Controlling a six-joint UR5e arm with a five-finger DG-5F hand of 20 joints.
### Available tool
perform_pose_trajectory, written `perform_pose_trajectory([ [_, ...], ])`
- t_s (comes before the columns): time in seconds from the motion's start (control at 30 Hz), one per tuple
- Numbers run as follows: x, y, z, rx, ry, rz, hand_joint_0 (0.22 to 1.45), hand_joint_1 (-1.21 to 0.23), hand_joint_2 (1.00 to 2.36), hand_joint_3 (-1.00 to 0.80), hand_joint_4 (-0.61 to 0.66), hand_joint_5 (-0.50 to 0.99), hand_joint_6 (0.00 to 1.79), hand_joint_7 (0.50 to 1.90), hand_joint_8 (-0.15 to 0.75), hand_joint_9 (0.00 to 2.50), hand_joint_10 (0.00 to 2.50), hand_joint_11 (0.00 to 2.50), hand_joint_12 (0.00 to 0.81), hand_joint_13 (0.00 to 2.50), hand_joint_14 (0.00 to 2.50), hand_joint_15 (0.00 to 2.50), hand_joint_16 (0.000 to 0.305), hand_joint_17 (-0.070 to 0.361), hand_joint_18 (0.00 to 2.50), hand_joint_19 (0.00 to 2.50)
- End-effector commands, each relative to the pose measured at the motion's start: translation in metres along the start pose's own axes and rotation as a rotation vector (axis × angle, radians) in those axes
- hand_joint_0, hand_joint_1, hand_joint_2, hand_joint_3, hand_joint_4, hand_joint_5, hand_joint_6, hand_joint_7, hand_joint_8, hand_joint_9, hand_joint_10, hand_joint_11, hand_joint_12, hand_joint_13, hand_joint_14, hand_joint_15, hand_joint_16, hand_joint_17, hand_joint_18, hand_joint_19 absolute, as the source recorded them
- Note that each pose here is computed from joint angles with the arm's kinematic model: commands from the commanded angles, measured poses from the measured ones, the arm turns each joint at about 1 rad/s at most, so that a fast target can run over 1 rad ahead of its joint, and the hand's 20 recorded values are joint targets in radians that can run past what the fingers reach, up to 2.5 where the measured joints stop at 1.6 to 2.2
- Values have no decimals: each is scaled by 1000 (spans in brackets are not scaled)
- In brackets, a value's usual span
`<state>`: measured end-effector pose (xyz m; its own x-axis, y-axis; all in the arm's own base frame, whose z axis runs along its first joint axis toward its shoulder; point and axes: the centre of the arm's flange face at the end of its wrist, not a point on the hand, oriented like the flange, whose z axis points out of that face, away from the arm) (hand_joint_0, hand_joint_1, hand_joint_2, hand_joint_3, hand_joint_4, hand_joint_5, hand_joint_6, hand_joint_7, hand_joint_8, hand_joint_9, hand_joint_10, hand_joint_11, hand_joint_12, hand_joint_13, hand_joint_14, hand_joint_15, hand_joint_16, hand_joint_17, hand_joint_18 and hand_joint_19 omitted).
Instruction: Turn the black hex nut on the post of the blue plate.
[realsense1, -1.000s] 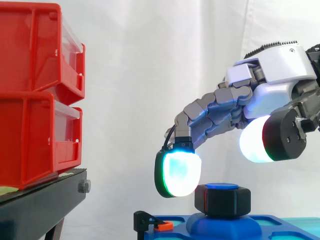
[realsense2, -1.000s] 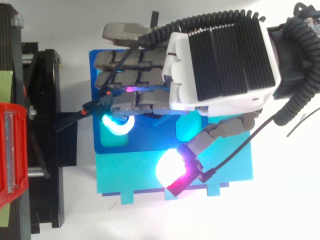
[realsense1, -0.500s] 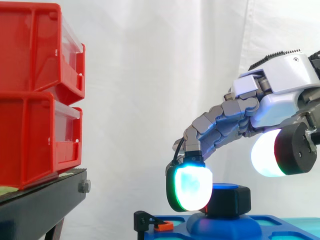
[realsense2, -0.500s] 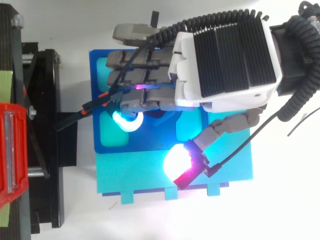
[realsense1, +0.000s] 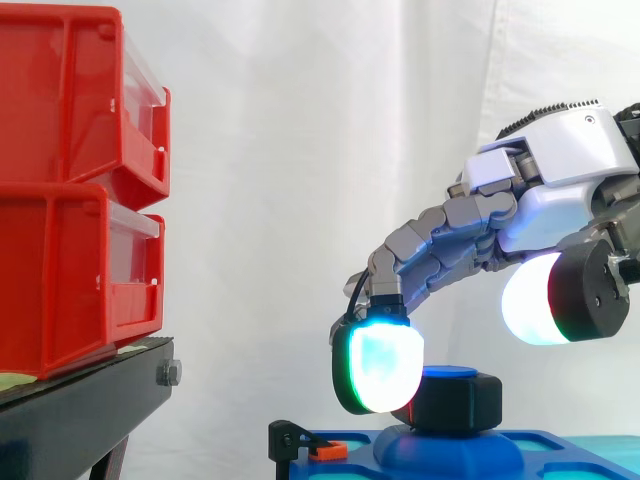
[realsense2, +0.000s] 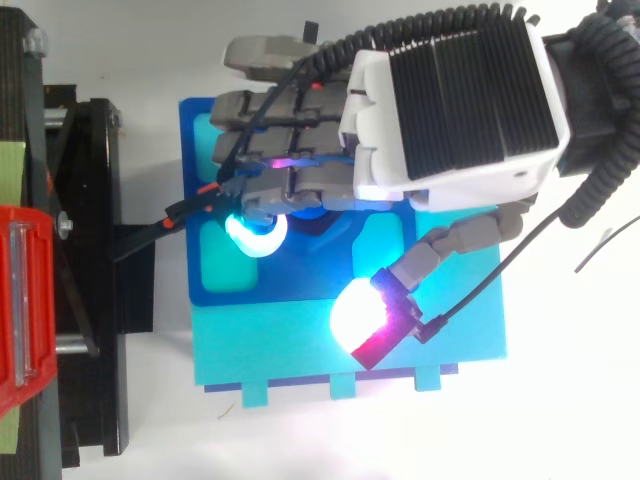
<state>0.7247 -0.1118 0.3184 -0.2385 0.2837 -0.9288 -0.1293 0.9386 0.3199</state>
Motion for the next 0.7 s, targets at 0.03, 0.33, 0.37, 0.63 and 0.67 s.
perform_pose_trajectory([
  [0.03, -3, -5, -2, -13, -9, -3, 489, -483, 1000, -500, 287, -157, 503, 927, 281, 405, 0, 11, 376, 98, 0, 0, 53, 119, 0, 50],
  [0.33, -7, -17, -6, -33, -24, -16, 490, -486, 1000, -500, 291, -157, 503, 933, 281, 404, 0, 17, 376, 91, 0, 0, 53, 119, 0, 40],
  [0.37, -8, -19, -7, -34, -26, -18, 490, -486, 1000, -500, 295, -157, 503, 935, 281, 404, 0, 17, 375, 89, 0, 0, 53, 119, 0, 41],
  [0.63, -12, -34, -15, -45, -24, -20, 490, -486, 1000, -500, 293, -157, 503, 934, 281, 402, 0, 16, 375, 86, 0, 0, 53, 120, 0, 42],
  [0.67, -12, -34, -15, -46, -24, -20, 490, -486, 1000, -500, 292, -157, 503, 935, 281, 402, 1, 15, 375, 87, 0, 0, 53, 120, 0, 42],
])
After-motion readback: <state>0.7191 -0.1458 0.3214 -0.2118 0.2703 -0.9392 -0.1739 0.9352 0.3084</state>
